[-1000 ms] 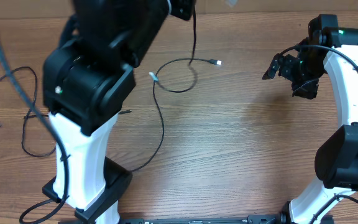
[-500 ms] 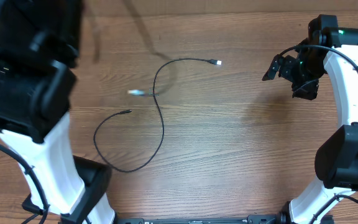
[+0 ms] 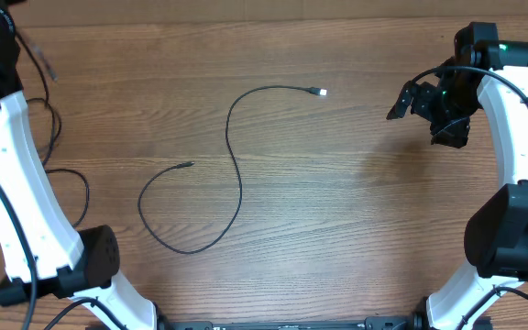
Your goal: Untangle cables
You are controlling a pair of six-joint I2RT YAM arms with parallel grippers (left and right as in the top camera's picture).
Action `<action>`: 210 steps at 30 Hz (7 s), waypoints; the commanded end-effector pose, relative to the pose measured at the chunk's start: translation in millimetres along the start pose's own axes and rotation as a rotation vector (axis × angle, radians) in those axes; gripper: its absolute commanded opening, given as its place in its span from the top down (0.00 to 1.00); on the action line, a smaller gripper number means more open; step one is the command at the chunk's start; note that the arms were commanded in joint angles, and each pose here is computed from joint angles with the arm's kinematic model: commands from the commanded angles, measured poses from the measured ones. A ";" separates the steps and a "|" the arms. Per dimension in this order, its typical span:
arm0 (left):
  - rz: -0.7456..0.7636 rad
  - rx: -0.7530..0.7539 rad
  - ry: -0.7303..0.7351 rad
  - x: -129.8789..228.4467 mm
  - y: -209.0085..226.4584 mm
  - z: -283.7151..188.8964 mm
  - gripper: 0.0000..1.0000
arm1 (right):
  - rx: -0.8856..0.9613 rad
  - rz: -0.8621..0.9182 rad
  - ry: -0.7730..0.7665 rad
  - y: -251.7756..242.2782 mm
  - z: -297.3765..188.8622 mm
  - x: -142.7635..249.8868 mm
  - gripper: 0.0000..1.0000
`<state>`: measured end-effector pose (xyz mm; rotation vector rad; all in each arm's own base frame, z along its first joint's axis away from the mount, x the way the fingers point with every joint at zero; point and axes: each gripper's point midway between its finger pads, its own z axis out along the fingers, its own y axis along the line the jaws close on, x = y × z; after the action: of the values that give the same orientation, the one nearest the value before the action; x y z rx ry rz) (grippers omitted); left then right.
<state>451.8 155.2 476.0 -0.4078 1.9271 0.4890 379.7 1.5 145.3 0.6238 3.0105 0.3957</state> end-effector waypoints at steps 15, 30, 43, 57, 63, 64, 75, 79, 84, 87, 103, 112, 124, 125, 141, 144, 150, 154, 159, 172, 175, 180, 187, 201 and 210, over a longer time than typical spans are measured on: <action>-0.158 -0.097 0.623 238.1 -0.3 163.7 0.70 | -0.013 -0.006 0.016 3.1 2.2 2.2 0.00; -0.308 -0.005 0.580 204.1 14.7 140.9 0.00 | -0.013 -0.009 0.015 3.1 2.2 2.1 0.00; -0.377 0.022 0.168 66.6 50.5 48.5 0.08 | -0.013 -0.010 0.014 3.2 2.2 1.8 0.00; 0.004 0.521 0.378 113.6 -119.5 -7.2 0.12 | -0.015 -0.012 0.006 3.8 2.2 -0.2 0.00; 0.181 0.645 0.632 191.0 -195.7 -42.7 0.16 | -0.015 -0.011 0.008 3.7 2.2 0.2 0.00; 0.197 0.654 0.665 202.3 -204.7 -46.6 0.16 | -0.015 -0.011 0.008 3.7 2.2 0.3 0.00; 0.252 0.612 0.930 332.5 -280.4 -69.3 0.16 | -0.015 -0.015 0.009 3.6 2.2 0.6 0.00; 0.187 0.511 0.960 366.9 -282.6 -59.9 0.15 | -0.014 -0.014 0.011 3.4 2.2 1.1 0.00; 0.125 0.463 0.980 410.2 -283.0 -45.7 0.14 | -0.012 -0.013 0.017 2.9 2.2 2.4 0.00; 0.155 0.476 0.975 429.3 -282.1 -41.8 0.19 | -0.011 -0.012 0.019 2.7 2.2 3.0 0.00; 0.263 0.474 0.944 483.5 -277.1 -21.4 0.50 | -0.013 -0.012 0.016 3.1 2.3 2.2 0.00; 0.311 0.446 0.953 496.6 -272.3 -15.3 0.54 | -0.014 -0.013 0.012 3.3 2.3 1.4 0.00; 0.313 0.446 0.928 467.2 -274.5 -13.3 0.96 | -0.014 -0.014 0.010 3.5 2.3 0.8 0.00; 0.294 0.457 0.899 445.6 -277.4 -14.0 0.96 | -0.014 -0.014 0.011 3.4 2.3 1.0 0.00; -0.143 0.388 0.243 74.3 -110.4 -57.4 0.96 | -0.014 -0.014 0.011 3.4 2.3 1.1 0.00; -0.216 0.297 0.178 53.2 -52.4 -66.9 0.96 | -0.015 -0.014 0.009 3.6 2.3 0.5 0.00; -0.293 0.117 0.163 55.0 26.3 -72.3 0.96 | -0.018 -0.012 0.001 4.4 2.3 -1.5 0.00; -0.311 -0.016 0.209 70.9 63.5 -63.5 0.96 | -0.017 -0.012 0.003 4.2 2.3 -1.1 0.00; -0.302 -0.251 0.261 91.0 112.7 -54.1 0.96 | -0.014 -0.010 0.012 3.5 2.3 1.1 0.00; -0.755 -0.545 0.368 149.4 177.0 -32.9 0.96 | -0.013 -0.009 0.015 3.2 2.3 1.9 0.00; -0.842 -0.583 0.396 161.1 174.8 -35.0 0.96 | -0.013 -0.009 0.015 3.2 2.3 1.9 0.00; -0.955 -0.637 0.432 175.8 170.0 -42.1 0.93 | -0.013 -0.009 0.016 3.1 2.3 2.2 0.00; -1.161 -0.768 0.429 193.1 176.8 -56.9 0.96 | -0.013 -0.008 0.016 3.1 2.2 2.3 0.00; -1.339 -1.015 0.338 212.0 207.6 -81.8 0.89 | -0.012 -0.008 0.019 3.0 2.3 2.9 0.00; -1.324 -1.008 0.339 211.2 208.2 -79.7 0.01 | -0.012 -0.008 0.019 3.0 2.3 2.9 0.00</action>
<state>210.0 275.4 342.2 -2.2897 1.1518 0.3865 377.2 3.3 145.5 0.6217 3.0208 0.4094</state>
